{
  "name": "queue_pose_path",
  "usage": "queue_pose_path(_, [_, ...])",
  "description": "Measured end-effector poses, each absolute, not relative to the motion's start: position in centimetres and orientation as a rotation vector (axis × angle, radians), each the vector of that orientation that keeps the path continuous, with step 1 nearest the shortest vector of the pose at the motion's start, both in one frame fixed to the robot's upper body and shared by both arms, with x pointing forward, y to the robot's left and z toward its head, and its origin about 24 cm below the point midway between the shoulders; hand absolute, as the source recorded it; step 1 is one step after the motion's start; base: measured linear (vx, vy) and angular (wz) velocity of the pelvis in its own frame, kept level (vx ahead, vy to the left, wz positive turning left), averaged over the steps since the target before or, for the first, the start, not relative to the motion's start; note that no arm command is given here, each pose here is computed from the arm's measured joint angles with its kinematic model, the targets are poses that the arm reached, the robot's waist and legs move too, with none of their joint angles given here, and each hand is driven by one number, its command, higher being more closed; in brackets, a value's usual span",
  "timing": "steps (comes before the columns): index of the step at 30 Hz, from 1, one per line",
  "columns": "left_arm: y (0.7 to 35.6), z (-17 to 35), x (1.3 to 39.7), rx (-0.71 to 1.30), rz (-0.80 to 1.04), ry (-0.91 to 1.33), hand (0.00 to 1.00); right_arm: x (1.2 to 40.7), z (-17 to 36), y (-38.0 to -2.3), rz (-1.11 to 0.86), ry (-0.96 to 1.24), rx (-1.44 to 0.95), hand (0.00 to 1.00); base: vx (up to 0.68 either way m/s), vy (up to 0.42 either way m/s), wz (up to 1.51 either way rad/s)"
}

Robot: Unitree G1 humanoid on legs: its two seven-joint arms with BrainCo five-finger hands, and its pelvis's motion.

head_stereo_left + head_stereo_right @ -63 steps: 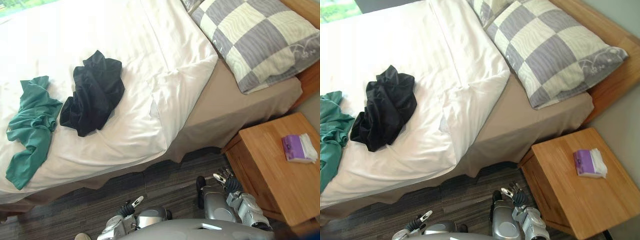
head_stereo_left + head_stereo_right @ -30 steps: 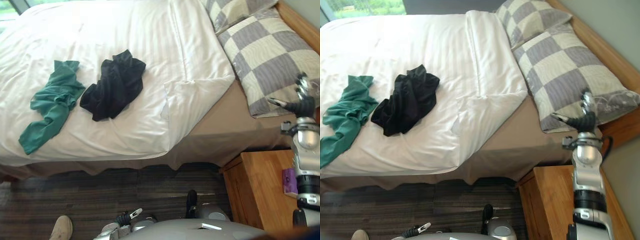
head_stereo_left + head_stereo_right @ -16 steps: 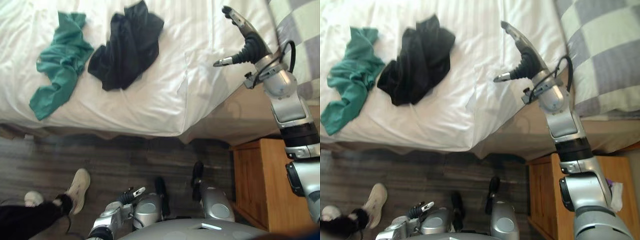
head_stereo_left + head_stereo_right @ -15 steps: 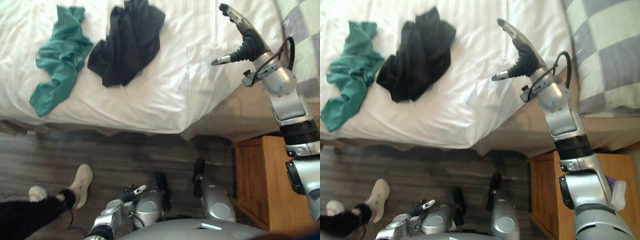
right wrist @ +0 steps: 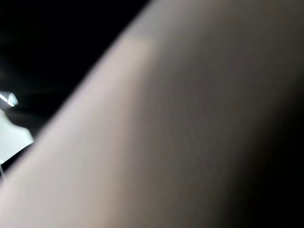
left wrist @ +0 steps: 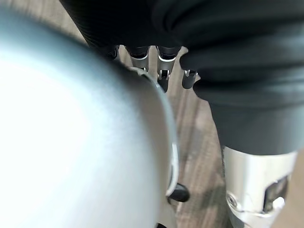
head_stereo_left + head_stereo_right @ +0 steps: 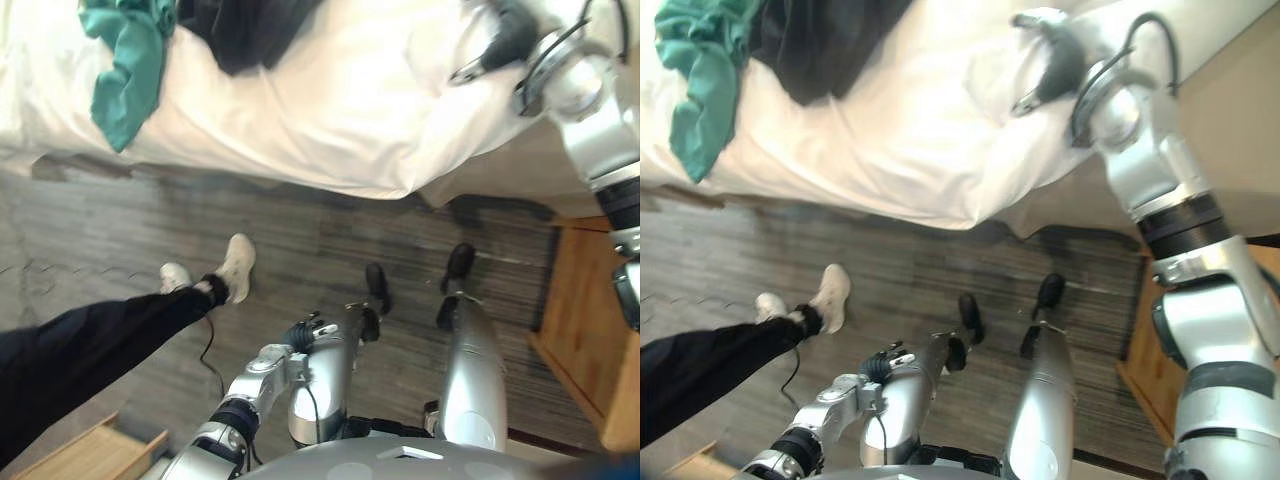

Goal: Tidy the bed and pick cloth on bed and put in laundry

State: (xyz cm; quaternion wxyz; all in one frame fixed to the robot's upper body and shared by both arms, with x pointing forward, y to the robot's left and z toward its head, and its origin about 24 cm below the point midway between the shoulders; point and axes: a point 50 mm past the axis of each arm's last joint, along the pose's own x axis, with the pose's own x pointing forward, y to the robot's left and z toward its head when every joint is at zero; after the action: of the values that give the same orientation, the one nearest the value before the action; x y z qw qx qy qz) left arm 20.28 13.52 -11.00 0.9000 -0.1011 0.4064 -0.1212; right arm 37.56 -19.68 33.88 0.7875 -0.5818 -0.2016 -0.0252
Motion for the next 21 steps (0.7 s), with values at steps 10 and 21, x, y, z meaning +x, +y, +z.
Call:
queue_pose_path(10, [14.2,-11.1,18.5,-0.212,-0.264,0.846,0.0,37.9,31.1,-25.0,-0.121,-0.392,-0.978,1.0,0.05,0.014,-0.03])
queue_pose_path(21, [16.4,-12.5,15.3,-0.211,-0.187,0.902,0.0,35.1,19.1,-28.4,-0.257,-0.34,-0.279,0.0,0.09,0.051,-0.27])
